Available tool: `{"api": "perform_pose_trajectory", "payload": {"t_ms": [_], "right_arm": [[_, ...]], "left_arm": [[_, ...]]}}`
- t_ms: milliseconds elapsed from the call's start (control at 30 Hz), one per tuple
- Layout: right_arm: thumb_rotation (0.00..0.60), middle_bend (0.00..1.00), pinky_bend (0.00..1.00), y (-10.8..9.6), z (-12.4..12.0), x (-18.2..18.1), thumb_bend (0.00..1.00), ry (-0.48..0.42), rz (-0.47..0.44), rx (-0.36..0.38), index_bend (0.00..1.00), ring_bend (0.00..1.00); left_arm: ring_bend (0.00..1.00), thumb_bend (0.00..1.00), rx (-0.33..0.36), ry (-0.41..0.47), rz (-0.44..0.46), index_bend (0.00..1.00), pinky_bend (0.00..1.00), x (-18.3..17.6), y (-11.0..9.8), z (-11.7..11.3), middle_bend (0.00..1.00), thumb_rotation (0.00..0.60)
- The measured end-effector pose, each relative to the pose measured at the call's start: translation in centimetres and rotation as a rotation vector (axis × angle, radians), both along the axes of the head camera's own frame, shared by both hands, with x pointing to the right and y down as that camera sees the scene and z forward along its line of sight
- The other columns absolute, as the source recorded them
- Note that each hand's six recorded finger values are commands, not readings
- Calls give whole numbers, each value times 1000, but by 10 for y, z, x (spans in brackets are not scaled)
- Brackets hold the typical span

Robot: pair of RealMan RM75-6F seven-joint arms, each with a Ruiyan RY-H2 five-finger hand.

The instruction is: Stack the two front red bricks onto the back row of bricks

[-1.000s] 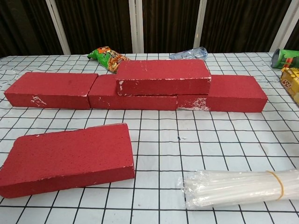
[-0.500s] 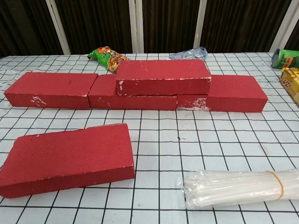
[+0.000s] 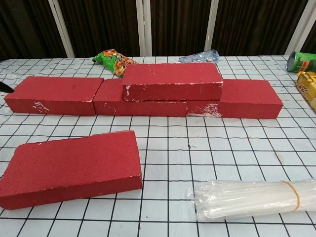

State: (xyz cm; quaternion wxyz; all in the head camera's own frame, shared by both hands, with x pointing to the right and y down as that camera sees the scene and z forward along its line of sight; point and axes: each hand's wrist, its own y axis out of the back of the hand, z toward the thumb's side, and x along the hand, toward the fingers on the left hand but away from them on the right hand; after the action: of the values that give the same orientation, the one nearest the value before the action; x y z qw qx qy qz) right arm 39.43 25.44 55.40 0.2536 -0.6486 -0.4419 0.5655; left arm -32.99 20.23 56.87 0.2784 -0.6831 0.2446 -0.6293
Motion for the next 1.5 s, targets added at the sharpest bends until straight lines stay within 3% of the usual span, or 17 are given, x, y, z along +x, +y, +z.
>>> {"api": "perform_pose_trajectory", "payload": {"t_ms": [533,1100,1500], "right_arm": [[600,0,0,2,5,1,132,16,12,-21,0,0],[600,0,0,2,6,4,133,25,29,-32,0,0],[600,0,0,2,7,6,132,24,41,-39,0,0]], "left_arm": [[0,0,-113,37,68,0,0,69,9,38,0,600],[0,0,-130,42,125,0,0,98,16,50,7,600],[0,0,-129,9,127,0,0,101,17,59,78,600]]}}
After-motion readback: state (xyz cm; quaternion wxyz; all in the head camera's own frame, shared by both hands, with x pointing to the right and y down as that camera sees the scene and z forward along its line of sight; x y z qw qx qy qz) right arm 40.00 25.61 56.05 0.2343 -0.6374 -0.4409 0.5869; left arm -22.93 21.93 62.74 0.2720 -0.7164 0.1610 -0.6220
